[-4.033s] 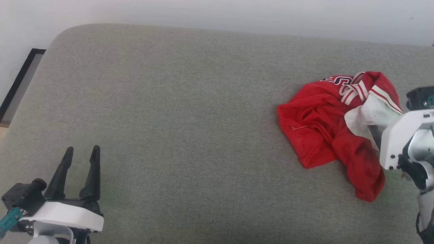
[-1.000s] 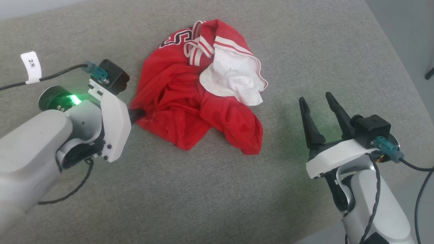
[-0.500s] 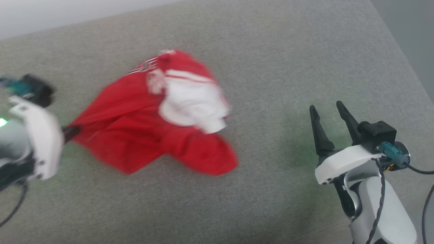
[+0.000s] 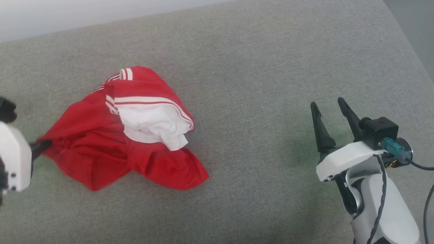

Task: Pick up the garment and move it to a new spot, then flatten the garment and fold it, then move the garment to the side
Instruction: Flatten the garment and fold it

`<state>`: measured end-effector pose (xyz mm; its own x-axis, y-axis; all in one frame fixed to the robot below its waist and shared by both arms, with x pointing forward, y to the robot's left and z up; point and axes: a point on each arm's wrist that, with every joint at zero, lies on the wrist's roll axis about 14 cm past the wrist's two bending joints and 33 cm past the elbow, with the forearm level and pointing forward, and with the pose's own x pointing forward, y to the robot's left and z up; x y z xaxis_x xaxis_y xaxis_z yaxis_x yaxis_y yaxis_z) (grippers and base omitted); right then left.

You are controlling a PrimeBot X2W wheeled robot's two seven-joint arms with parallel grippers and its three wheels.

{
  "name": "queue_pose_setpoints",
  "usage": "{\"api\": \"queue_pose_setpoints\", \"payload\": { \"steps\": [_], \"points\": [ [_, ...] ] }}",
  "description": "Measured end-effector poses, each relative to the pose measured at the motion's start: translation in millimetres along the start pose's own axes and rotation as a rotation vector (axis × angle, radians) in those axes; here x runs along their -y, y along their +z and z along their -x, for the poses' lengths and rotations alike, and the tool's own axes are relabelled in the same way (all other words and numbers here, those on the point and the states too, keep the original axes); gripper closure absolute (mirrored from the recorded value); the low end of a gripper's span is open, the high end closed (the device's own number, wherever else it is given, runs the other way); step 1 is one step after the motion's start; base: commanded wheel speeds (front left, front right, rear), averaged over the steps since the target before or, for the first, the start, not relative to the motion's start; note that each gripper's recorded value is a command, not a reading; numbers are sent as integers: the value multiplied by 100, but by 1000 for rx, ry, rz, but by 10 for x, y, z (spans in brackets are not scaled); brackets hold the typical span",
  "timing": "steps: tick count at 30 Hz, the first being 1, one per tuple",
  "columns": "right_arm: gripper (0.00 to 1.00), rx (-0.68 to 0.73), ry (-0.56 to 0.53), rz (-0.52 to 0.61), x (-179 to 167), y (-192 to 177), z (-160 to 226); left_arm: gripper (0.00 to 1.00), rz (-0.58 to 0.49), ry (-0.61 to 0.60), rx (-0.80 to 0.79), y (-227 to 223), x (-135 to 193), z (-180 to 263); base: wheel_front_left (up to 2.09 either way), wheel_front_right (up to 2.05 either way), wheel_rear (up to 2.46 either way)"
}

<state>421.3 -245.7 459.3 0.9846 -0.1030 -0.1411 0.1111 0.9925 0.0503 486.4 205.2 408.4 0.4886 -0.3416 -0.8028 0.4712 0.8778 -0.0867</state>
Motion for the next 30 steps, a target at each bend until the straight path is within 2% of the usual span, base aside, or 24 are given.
{"api": "queue_pose_setpoints", "payload": {
  "steps": [1,7,16,22,28,29,30],
  "points": [
    [0,2,3,0,-9,8,-7,0,-6,-3,21,74,16,7,0,0,0],
    [0,10,15,1,-51,37,-17,0,-85,-35,90,439,188,87,0,0,0],
    [0,30,23,10,-70,130,-34,0,-190,-160,158,884,789,176,0,0,0],
    [0,32,19,17,-49,141,-38,0,-216,-263,131,894,1213,96,0,0,0],
    [0,19,12,20,-21,98,-31,0,-219,-300,107,843,1377,-40,0,0,0],
    [0,16,13,20,-21,89,-29,2,-220,-301,100,824,1386,-77,0,0,0],
    [0,15,11,19,-17,80,-27,52,-229,-305,90,794,1399,-115,0,0,0]
  ]
}}
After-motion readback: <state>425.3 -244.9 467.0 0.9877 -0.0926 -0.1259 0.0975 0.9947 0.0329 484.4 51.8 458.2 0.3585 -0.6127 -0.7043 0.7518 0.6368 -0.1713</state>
